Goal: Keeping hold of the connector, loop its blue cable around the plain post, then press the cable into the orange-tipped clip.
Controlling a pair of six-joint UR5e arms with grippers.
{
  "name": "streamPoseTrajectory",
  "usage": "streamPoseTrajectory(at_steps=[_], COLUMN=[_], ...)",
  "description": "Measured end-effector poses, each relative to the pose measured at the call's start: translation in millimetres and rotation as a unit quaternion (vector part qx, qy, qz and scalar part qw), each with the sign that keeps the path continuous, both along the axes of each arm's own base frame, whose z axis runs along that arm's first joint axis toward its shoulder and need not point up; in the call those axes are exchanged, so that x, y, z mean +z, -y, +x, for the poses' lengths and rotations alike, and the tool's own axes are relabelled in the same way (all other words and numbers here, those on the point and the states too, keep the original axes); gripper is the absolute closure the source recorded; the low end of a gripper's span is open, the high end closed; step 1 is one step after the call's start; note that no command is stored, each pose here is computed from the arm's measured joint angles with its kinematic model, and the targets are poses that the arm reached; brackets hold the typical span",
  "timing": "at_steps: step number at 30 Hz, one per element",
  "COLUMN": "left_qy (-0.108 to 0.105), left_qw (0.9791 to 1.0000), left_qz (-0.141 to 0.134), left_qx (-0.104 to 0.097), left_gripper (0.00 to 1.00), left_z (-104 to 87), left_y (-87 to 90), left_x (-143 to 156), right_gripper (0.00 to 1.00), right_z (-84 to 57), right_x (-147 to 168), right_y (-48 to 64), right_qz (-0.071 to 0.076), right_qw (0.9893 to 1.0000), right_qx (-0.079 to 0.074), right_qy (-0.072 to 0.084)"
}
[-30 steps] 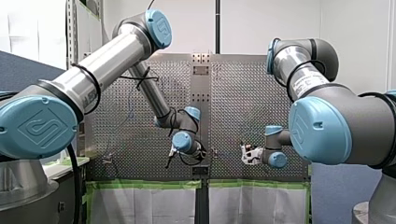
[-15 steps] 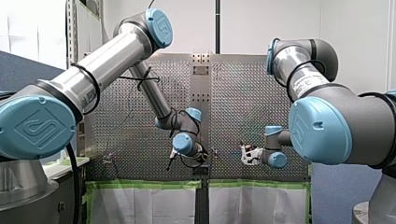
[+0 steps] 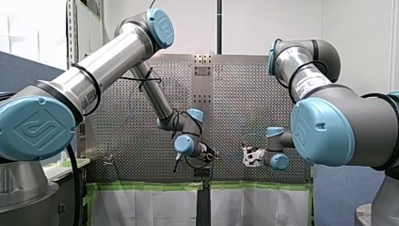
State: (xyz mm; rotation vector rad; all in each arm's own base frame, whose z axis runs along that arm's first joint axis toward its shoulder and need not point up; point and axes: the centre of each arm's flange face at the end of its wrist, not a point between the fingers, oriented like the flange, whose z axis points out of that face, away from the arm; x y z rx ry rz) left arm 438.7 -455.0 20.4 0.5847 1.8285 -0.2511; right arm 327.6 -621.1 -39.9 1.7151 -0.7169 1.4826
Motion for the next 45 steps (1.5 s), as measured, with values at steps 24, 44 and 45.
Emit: streamPoseTrajectory(at_steps=[24, 44, 45], left_qy=[-0.007, -0.013, -0.013], left_qw=[0.9997, 0.9995, 0.9995], left_qz=[-0.022, -0.026, -0.027], left_qx=[0.007, 0.012, 0.013], left_gripper=[0.00, 0.00, 0.00], left_z=[0.9, 0.1, 0.1], left_y=[0.8, -0.2, -0.4], left_x=[0.5, -0.1, -0.1], right_gripper=[1.00, 1.00, 1.00], right_z=[1.8, 3.3, 3.3], right_x=[-2.3, -3.7, -3.6], right_y=[-1.5, -3.0, -3.0], right_qz=[0.002, 0.004, 0.004], right_qw=[1.0000, 1.0000, 1.0000], right_qx=[0.006, 0.007, 0.007], right_qy=[0.002, 0.002, 0.002])
